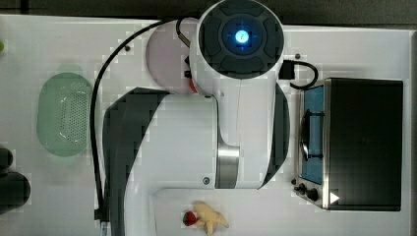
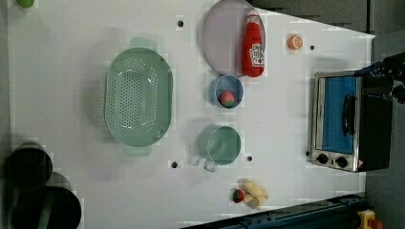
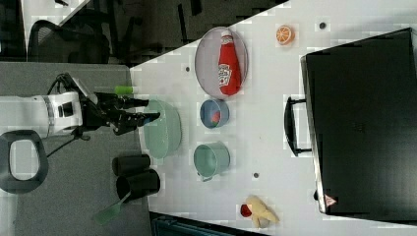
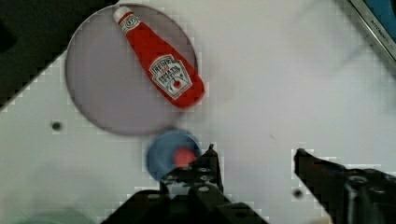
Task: Pick ketchup from plate and place it on table.
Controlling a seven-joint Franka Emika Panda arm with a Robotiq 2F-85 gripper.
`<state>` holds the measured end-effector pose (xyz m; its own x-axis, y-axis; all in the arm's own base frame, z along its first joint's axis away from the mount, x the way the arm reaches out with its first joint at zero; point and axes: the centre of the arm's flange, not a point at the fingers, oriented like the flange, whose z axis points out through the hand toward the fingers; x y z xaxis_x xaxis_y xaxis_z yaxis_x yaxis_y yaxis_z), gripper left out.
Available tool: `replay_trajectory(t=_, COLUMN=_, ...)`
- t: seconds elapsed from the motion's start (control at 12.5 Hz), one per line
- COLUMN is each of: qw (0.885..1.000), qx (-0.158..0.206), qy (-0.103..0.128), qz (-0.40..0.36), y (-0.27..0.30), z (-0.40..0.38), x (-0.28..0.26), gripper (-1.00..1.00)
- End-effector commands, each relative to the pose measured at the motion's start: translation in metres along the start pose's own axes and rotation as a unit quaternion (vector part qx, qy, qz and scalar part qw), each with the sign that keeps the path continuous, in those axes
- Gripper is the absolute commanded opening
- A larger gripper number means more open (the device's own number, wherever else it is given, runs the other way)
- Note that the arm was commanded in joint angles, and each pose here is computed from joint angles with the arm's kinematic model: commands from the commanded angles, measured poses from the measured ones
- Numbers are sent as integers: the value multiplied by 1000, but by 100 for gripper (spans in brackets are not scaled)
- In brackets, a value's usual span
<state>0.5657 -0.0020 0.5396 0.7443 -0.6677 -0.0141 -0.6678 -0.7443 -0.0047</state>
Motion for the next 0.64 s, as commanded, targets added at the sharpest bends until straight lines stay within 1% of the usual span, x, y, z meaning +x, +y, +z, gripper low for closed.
replay_trajectory(t=0.08, qw=999, qx=-15, qy=-19, qz=48, y=84, z=-69, x=-60, gripper=58)
replay_trajectory(t=0.24, qw=999, qx=-17, qy=-22, qz=45, y=79, z=-62, x=-56, gripper=98)
replay_trajectory(t=0.4, qw=999, qx=-18, qy=-23, qz=33, y=65, z=-44, x=-47, gripper=100)
replay_trajectory(t=0.64, qw=999, qx=-23, qy=-34, qz=3, y=37, z=1, x=-28, gripper=100)
